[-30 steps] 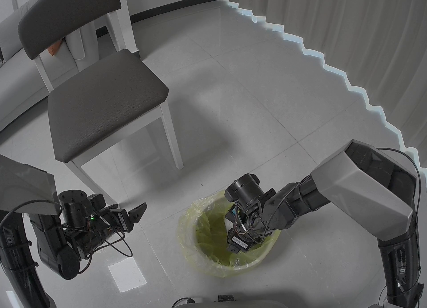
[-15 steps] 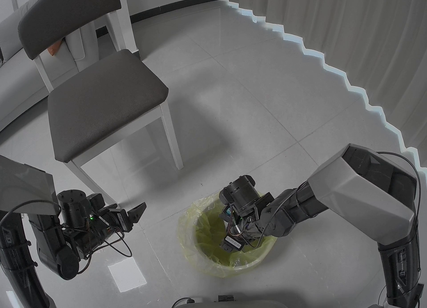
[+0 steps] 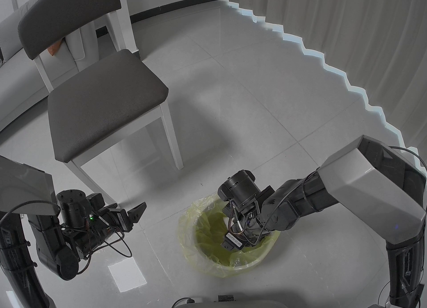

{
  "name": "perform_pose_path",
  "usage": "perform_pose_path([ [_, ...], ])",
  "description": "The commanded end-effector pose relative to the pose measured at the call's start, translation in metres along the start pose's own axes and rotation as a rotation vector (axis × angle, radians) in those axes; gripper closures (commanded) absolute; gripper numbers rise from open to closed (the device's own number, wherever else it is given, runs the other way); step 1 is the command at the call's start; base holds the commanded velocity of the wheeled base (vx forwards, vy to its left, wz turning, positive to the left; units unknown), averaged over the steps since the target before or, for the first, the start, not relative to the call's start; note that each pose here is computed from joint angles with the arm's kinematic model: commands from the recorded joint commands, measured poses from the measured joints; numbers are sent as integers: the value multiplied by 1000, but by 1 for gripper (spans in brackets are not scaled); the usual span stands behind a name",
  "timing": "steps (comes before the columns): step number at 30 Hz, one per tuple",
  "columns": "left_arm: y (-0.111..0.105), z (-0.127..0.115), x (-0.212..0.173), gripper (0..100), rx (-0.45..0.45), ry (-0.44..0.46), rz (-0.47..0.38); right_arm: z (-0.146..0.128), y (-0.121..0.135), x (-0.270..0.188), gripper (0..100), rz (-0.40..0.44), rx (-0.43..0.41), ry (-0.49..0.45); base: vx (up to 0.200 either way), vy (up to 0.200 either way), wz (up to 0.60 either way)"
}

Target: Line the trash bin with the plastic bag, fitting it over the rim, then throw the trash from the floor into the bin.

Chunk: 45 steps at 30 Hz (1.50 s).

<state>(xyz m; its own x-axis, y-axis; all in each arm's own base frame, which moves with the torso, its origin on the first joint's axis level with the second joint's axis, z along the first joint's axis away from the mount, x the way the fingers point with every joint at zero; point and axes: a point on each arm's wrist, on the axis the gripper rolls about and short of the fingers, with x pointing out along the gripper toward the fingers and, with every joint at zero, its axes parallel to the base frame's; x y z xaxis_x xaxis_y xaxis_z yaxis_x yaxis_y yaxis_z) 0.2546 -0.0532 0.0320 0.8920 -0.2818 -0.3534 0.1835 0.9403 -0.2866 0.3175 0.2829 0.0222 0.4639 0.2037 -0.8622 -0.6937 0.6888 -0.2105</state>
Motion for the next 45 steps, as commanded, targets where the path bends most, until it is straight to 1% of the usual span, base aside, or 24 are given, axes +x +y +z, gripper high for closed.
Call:
perform_pose_path([
  [1, 0, 2, -4, 0, -1, -17, -2, 0, -1, -2, 0, -177, -66, 45, 0, 0, 0],
  [2, 0, 2, -4, 0, -1, -17, -2, -4, -4, 5, 0, -244, -103, 61, 0, 0, 0],
  [5, -1, 2, -6, 0, -1, -15, -3, 0, 7, -15, 0, -4, -76, -56, 0, 0, 0],
  [8, 0, 2, -8, 0, -3, -13, -3, 9, 20, -46, 0, 249, 16, -122, 0, 0, 0],
  [12, -1, 3, -8, 0, -2, -17, -5, 12, 21, -63, 0, 349, 89, -118, 0, 0, 0],
  [14, -2, 3, -8, 0, -4, -17, -10, 7, 20, -58, 0, 323, 71, -82, 0, 0, 0],
  [15, -3, 3, -8, 0, -3, -17, -11, 1, 19, -50, 0, 252, 28, -49, 0, 0, 0],
  [16, -3, 3, -8, 0, -3, -17, -11, 1, 19, -49, 0, 235, 19, -46, 0, 0, 0],
  [17, -3, 2, -8, 0, -3, -14, -12, -7, 16, -39, 0, 22, -82, 5, 0, 0, 0],
  [18, -4, 2, -8, 0, -2, -13, -14, -8, 15, -36, 0, -68, -118, 13, 0, 0, 0],
  [19, -4, 1, -8, 0, -3, -9, -16, -4, 17, -38, 0, -74, -123, -22, 0, 0, 0],
  [20, -6, 1, -7, 0, -1, -7, -23, 0, 21, -39, 0, -11, -110, -77, 0, 0, 0],
  [21, -8, 0, -7, 0, -2, -4, -30, 5, 26, -42, 0, 102, -84, -127, 0, 0, 0],
  [22, -10, 0, -7, 0, -4, -3, -37, 7, 30, -44, 0, 183, -47, -138, 0, 0, 0],
  [24, -10, 0, -7, 0, -8, -6, -38, 7, 29, -41, 0, 158, -31, -120, 0, 0, 0],
  [25, -10, 1, -8, 0, -7, -8, -38, 5, 26, -32, 0, 37, -57, -86, 0, 0, 0],
  [26, -10, 1, -8, 0, -8, -8, -37, 1, 23, -24, 0, -49, -83, -53, 0, 0, 0],
  [27, -10, 1, -8, 0, -10, -10, -36, 1, 23, -25, 0, -16, -83, -56, 0, 0, 0],
  [30, -8, 0, -7, 0, -12, -7, -32, 7, 23, -41, 0, 150, -26, -109, 0, 0, 0],
  [31, -8, 1, -7, 0, -12, -9, -31, 9, 22, -45, 0, 168, -4, -123, 0, 0, 0],
  [34, -9, 1, -7, 0, -12, -8, -33, 13, 19, -63, 0, 195, 43, -150, 0, 0, 0],
  [38, -9, 1, -7, 0, -11, -7, -35, 11, 16, -72, 0, 226, 45, -118, 0, 0, 0],
  [41, -10, 0, -7, 0, -10, -5, -36, 8, 12, -67, 0, 226, 54, -103, 0, 0, 0],
  [45, -8, 1, -7, 0, -12, -7, -31, 4, 6, -37, 0, 215, 72, -57, 0, 0, 0],
])
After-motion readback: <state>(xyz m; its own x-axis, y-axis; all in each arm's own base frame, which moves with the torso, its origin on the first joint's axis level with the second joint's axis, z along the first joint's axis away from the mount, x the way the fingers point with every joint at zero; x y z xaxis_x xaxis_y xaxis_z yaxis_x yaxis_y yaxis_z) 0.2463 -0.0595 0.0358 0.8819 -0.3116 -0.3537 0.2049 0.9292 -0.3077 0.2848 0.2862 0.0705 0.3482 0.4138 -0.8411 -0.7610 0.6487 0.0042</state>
